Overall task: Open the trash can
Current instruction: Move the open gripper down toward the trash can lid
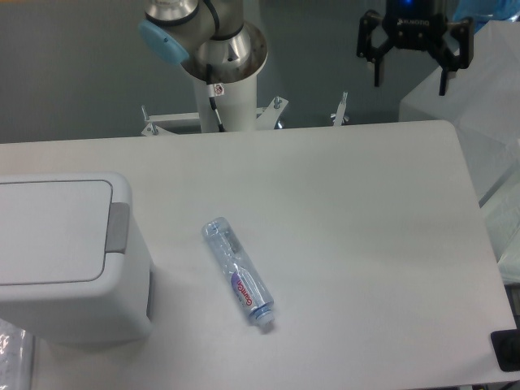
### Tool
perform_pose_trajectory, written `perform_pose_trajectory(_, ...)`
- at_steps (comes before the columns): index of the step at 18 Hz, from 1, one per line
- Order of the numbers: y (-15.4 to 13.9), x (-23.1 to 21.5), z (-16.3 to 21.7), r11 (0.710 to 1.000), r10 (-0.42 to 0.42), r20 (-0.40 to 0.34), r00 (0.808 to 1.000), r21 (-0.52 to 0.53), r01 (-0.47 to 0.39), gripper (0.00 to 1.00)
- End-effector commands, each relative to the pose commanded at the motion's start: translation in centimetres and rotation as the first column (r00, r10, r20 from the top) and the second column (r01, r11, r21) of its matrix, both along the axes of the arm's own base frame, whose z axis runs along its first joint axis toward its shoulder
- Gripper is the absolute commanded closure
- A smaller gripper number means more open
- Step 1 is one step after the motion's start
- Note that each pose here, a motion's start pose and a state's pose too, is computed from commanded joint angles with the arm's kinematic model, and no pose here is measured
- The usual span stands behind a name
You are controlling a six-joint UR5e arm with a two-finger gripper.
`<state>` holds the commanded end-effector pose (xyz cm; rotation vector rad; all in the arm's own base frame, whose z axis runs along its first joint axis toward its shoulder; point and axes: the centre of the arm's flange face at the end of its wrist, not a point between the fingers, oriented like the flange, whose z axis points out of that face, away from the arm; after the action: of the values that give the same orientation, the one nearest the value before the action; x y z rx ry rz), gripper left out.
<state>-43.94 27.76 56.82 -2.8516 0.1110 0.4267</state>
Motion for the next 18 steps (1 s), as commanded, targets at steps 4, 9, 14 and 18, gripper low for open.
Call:
perform_pose_trajectory(4,0.0,0.1,0.1,1.0,0.004,-0.003,1.0,-0.002,-0.004,0.0)
perform_pose_trajectory(9,1.2,0.9,0.2,0.998,0.043,0.023,0.999,0.036,-0.044,0.0)
perform_pose_trajectory(14,3.2,2.7,-0.1,0.993,0.092,0.066,0.994,0.069,-0.097,0.0)
perform_pose_trajectory(18,6.2,4.7,-0.5,0.985,0.138,0.113,0.984,0.089,-0.148,0.0)
